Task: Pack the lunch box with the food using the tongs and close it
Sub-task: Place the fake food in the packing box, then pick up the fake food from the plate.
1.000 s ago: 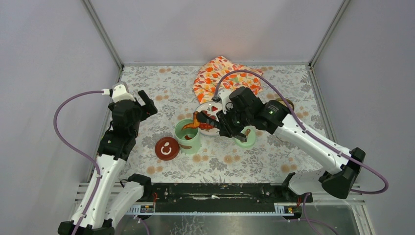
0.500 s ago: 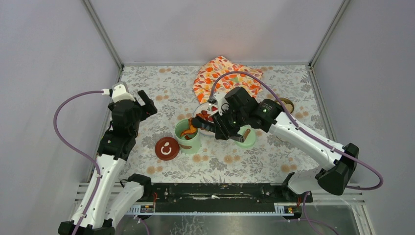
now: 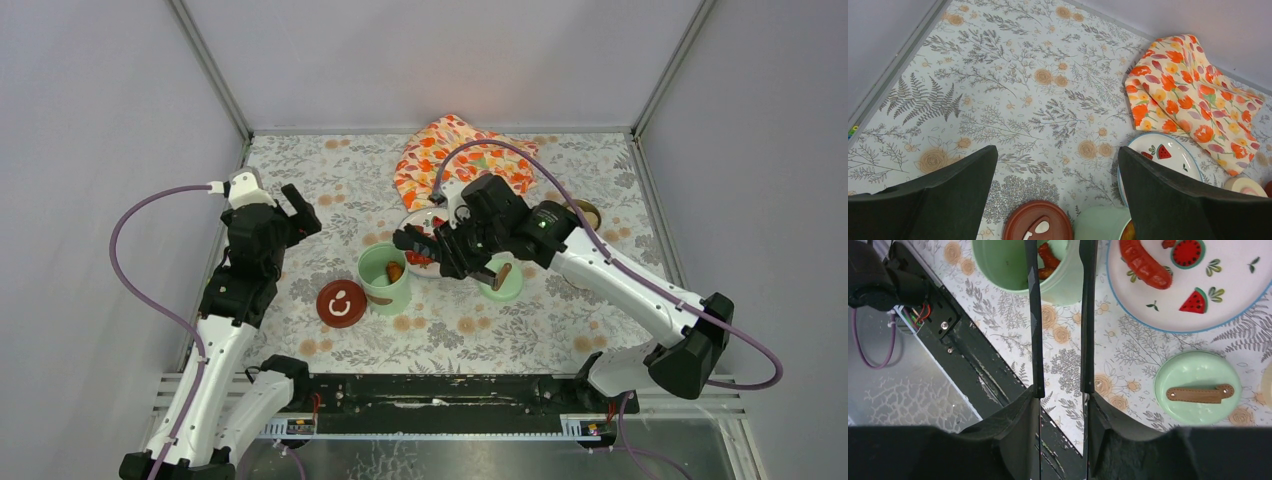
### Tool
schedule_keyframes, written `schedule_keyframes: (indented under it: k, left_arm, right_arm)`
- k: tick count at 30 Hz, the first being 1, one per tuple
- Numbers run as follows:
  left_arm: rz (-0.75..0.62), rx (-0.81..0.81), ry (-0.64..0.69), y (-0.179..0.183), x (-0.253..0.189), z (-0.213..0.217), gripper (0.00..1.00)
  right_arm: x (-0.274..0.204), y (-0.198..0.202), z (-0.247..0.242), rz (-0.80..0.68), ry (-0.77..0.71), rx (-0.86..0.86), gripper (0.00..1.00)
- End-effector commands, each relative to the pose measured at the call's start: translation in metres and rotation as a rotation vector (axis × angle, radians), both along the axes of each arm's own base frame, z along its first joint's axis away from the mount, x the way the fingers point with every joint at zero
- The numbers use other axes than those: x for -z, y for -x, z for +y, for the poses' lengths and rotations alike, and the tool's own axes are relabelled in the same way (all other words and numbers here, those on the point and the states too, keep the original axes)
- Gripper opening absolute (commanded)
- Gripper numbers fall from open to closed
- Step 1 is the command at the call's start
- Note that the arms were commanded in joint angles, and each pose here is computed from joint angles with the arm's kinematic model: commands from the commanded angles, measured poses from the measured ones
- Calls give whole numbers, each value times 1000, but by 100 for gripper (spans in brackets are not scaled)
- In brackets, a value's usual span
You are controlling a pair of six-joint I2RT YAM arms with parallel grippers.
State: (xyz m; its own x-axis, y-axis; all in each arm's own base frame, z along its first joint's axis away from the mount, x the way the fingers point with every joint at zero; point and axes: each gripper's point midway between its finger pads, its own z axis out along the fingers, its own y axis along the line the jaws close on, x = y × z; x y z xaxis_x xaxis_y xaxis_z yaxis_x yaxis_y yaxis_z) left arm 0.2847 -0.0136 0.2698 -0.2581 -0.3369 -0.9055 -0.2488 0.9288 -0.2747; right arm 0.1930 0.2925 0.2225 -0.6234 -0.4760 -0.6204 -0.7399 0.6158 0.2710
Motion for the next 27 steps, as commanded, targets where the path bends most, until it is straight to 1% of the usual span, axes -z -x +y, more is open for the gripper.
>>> schedule_keyframes:
  k: [1, 5, 8, 13, 18, 23, 27]
  left_arm:
    - [-64, -5, 21, -5, -13, 0, 99]
    - [-60, -2, 21, -6, -12, 0, 98]
    - [-58, 0, 21, -6, -12, -1, 99]
    - [-56, 1, 20, -6, -11, -1, 98]
    - [-49, 5, 21, -7, -9, -1, 98]
    - [-46, 7, 21, -8, -9, -2, 98]
    - [-45, 8, 22, -9, -8, -2, 98]
  right_arm:
    - [-11, -25, -12, -13, -41, 112, 44]
    - [1, -37, -22, 72, -87, 148, 45]
    - [19, -49, -29, 144, -102, 188, 45]
    - [52, -75, -36, 226, -95, 261, 46]
    - [76, -93, -34, 256, -28, 270, 47]
    - [90, -101, -21, 295, -44, 250, 49]
    - [98, -112, -16, 297, -34, 259, 49]
